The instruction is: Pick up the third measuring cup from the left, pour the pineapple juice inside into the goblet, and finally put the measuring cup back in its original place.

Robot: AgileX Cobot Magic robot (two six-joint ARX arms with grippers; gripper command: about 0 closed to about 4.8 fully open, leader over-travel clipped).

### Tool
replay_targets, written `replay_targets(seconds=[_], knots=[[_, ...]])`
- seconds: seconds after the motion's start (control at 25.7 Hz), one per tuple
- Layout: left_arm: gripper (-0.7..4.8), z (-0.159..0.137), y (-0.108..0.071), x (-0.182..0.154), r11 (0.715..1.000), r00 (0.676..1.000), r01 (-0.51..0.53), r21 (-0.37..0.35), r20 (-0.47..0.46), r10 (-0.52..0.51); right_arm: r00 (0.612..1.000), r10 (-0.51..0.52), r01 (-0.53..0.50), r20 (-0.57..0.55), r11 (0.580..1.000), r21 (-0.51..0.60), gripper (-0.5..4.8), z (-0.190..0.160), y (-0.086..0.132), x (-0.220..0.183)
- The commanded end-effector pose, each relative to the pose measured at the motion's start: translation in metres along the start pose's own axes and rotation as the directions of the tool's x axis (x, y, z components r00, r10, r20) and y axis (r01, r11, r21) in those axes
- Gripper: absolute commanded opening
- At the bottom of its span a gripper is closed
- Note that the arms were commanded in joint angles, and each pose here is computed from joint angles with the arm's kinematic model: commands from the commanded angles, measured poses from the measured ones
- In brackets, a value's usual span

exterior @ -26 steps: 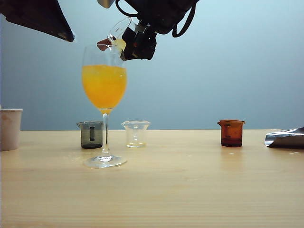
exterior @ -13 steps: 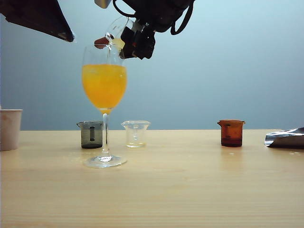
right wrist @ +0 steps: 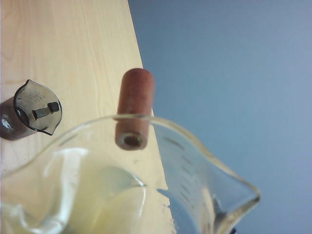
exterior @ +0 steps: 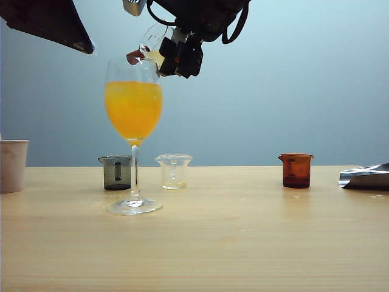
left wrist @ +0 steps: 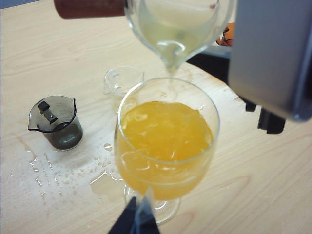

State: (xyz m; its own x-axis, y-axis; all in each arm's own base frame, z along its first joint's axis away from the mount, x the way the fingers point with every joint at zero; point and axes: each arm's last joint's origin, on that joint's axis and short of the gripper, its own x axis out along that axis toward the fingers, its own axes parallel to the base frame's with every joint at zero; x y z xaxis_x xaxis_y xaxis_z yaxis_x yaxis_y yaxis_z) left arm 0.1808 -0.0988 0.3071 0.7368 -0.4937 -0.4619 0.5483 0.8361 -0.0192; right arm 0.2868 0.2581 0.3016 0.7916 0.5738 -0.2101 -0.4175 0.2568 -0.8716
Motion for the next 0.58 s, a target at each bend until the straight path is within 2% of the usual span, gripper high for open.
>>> replay_targets(seconds=[0.04,0.58], knots=[[-0.06,0.003,0.0,-0.002,1.0,1.0,-0.002,0.004,0.017,0.002,0.998,-0.049,0.049,0.034,0.999,0.0,1.66,0.009,-0.009,-0.006],[-0.06,0.003,0.0,-0.002,1.0,1.0,-0.002,0.004,0.016,0.002,0.998,-0.053,0.055,0.023,0.995,-0.088,1.65,0.021,-0.003,-0.01]])
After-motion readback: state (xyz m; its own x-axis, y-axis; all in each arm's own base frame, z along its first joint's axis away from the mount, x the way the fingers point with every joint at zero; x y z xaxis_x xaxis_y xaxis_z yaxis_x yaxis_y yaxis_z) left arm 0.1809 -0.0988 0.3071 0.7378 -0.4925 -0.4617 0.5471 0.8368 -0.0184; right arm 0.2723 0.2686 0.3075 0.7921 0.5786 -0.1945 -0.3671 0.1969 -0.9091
